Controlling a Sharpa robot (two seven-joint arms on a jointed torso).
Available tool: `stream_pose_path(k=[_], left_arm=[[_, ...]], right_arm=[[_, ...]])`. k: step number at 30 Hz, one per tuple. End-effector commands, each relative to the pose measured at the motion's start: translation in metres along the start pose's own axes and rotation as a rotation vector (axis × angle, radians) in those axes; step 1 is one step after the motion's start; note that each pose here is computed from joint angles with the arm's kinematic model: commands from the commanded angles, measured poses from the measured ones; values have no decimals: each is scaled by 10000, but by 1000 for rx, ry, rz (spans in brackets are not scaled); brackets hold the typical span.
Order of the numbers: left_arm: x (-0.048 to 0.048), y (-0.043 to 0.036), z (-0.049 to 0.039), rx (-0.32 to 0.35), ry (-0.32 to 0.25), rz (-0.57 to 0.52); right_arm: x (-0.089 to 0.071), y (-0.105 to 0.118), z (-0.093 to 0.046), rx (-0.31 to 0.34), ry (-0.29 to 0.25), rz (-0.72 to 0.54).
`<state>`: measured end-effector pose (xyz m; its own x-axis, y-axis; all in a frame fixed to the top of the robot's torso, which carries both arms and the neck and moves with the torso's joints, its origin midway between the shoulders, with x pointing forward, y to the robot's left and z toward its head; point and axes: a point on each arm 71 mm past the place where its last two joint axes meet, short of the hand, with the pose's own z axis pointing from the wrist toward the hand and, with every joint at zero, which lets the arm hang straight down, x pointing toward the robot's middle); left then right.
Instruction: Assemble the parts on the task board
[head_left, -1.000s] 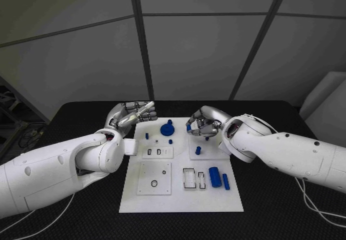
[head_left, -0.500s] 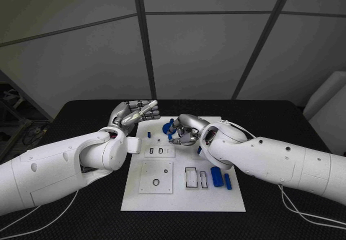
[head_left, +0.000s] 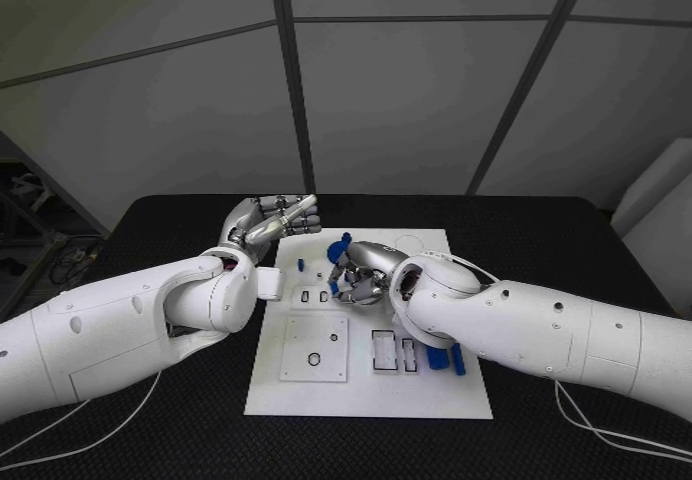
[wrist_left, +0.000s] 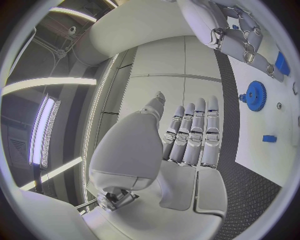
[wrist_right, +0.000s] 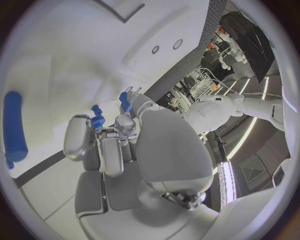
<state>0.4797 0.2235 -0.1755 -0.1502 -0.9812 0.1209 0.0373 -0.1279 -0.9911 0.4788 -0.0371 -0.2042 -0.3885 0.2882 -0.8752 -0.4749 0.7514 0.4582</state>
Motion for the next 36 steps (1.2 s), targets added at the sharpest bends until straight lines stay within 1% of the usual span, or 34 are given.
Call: stream_pose_path(k=[1, 12, 22, 36], left_arm=[[7, -15, 8, 12, 5, 5], [-1, -8, 16, 7, 6, 4], [-17, -2, 25, 3, 4, 5], [-17, -2, 26, 3, 6, 4]], right_arm=[[14, 17, 8, 0, 0, -32], [37, 11, 28, 2, 3, -42], [67, 28, 41, 3, 32, -50], [88, 40, 56, 6, 51, -60]])
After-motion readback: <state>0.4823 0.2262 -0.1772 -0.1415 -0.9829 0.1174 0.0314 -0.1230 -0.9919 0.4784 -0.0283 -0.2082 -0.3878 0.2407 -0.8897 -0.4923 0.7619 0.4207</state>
